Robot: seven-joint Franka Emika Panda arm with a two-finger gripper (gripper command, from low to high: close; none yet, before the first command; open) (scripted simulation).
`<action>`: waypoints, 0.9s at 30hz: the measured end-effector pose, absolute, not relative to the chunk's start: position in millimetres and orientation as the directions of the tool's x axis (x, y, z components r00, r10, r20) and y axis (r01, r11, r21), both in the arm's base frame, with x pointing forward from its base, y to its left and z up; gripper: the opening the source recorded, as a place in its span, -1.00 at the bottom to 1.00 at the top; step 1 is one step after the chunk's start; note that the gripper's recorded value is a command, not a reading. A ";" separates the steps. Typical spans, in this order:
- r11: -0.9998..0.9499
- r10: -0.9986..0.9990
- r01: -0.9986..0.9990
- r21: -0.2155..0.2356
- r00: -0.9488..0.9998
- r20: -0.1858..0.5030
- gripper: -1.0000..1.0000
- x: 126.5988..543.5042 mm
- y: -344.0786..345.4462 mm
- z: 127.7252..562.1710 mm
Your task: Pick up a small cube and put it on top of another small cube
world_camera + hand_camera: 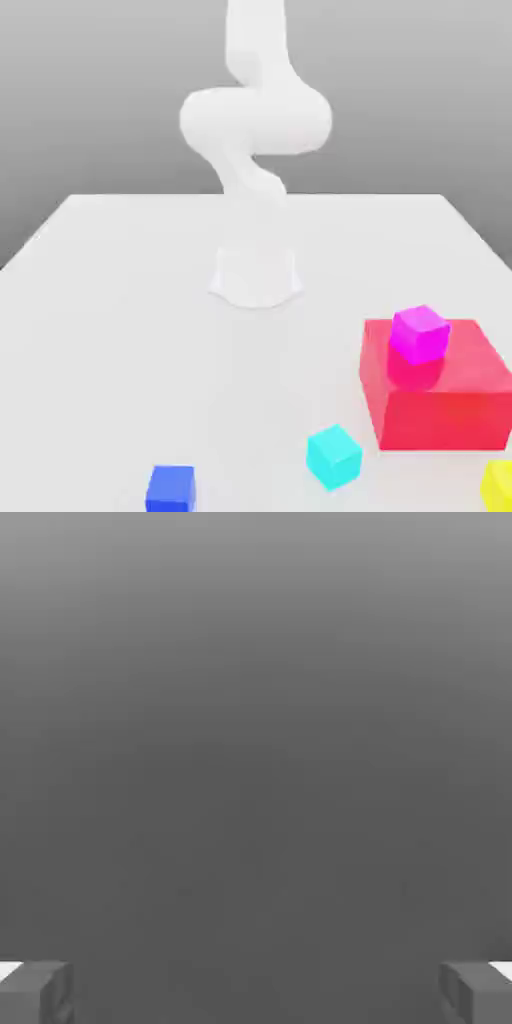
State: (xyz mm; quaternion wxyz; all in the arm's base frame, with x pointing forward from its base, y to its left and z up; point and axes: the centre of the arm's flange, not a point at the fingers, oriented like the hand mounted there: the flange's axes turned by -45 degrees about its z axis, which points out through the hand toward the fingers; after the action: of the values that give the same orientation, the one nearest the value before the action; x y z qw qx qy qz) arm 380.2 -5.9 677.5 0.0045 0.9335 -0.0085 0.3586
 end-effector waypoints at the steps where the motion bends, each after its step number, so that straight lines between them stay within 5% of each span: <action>1: -1.000 -0.012 -0.022 0.007 0.762 0.648 0.00 393.9 -8.8 662.3; 14: -0.998 -0.023 -0.039 0.039 0.936 0.350 0.00 502.1 -54.1 445.3; 27: -0.999 -0.043 -0.043 0.004 0.999 0.022 0.00 494.8 -94.3 204.8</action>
State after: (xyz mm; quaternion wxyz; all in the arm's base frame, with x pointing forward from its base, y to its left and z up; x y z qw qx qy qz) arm 494.8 -94.3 204.8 0.0025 0.9997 -0.0217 0.0107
